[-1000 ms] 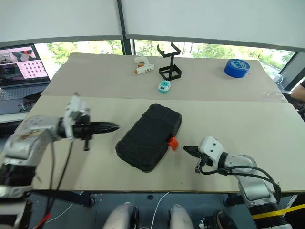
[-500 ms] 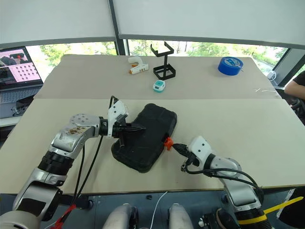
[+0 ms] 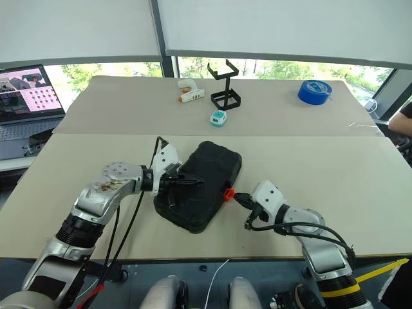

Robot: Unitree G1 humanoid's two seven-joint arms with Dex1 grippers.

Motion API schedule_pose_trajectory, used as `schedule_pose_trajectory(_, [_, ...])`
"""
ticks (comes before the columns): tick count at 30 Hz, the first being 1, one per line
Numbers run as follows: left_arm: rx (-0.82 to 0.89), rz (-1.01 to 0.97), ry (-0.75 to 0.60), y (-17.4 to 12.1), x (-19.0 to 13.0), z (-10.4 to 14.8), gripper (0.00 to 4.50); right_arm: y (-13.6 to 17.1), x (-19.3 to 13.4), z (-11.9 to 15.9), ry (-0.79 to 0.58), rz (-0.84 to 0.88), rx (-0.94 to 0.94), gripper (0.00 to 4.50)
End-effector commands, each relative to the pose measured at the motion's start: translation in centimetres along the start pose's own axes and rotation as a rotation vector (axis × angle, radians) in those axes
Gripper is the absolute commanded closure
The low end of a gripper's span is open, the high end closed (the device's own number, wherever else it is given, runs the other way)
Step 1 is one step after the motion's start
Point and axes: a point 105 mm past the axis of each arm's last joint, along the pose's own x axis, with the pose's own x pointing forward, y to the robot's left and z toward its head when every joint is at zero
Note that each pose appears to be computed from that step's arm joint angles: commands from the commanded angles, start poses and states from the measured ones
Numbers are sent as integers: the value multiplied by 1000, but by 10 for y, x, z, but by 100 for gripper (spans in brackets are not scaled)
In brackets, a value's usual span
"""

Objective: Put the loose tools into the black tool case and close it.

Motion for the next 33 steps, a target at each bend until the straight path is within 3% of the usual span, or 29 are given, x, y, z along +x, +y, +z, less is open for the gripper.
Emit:
schedule_pose_trajectory(1, [-98, -35, 123, -9, 11, -38, 439, 0, 2, 1, 7, 1, -18, 450])
schedule_pose_trajectory(15, [-123, -35, 172, -9, 13, -53, 439, -9, 11, 38, -174, -28, -14, 450])
schedule_pose_trajectory(33, [-125, -57, 196, -8, 21, -62, 439, -12, 1, 56, -208, -14, 23, 450])
